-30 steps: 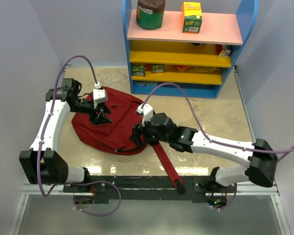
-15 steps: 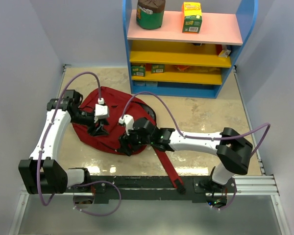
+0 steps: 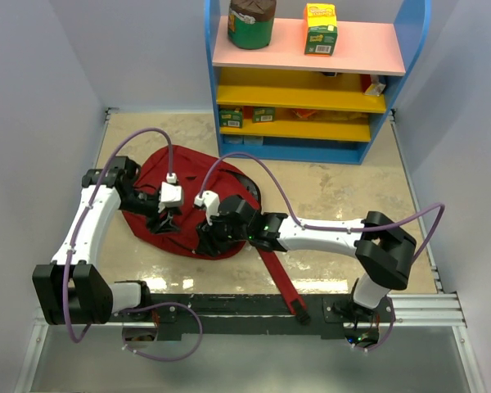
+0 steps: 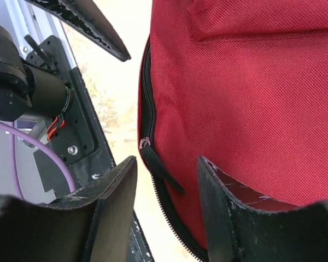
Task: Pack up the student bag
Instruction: Zip the student bag at the center of the board.
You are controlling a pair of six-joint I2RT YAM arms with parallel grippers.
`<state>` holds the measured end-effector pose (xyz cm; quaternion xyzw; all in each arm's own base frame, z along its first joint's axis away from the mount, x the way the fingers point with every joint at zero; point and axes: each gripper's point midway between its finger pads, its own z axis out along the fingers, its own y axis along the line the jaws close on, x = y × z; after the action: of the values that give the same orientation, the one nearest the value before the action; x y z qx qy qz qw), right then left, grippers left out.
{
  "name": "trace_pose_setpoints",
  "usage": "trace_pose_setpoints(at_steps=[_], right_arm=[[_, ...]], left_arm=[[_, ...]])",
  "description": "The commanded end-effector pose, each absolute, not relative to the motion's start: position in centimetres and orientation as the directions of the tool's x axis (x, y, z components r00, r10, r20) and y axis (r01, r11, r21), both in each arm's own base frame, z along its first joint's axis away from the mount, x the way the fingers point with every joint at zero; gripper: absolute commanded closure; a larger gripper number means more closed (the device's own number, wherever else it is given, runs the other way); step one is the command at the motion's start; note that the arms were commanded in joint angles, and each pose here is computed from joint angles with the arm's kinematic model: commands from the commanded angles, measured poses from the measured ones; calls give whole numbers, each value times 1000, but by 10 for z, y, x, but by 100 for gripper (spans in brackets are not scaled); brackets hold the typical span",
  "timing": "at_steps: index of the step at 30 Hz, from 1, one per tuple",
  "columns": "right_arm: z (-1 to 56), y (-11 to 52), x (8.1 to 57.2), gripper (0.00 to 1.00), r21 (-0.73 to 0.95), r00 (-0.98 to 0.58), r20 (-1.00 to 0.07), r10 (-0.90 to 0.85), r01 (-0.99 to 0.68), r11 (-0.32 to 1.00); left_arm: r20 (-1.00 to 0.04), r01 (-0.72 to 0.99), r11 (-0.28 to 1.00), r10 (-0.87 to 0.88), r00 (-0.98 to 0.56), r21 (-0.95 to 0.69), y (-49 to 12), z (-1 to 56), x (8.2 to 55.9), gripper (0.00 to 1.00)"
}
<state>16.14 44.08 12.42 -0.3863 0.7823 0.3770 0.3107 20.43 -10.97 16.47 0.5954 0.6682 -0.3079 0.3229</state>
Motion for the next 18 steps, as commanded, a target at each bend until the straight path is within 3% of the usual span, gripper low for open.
trace_pose_setpoints(at_steps=[1,6,10,13,18], right_arm=[[143,448,164,48,323,-465,-810,-356,-862,391],[139,444,166,47,287,-439,-809,-391,-875,388],[136,443,165,52,273,-421,-807,-413,-887,372],[133,441,164,60,266,-419,-799,-432,-890,371],[138,442,165,92,261,-410,-808,-423,-893,367]], left_arm=[[-807,997,77,589,-35,12,-111,168,202,44],[-807,997,71,590,-25,20,-111,167,202,41],[-808,998,49,588,8,45,-112,166,200,37],[-806,998,28,591,26,53,-113,163,199,34],[-800,999,-4,598,45,54,-114,156,195,30]])
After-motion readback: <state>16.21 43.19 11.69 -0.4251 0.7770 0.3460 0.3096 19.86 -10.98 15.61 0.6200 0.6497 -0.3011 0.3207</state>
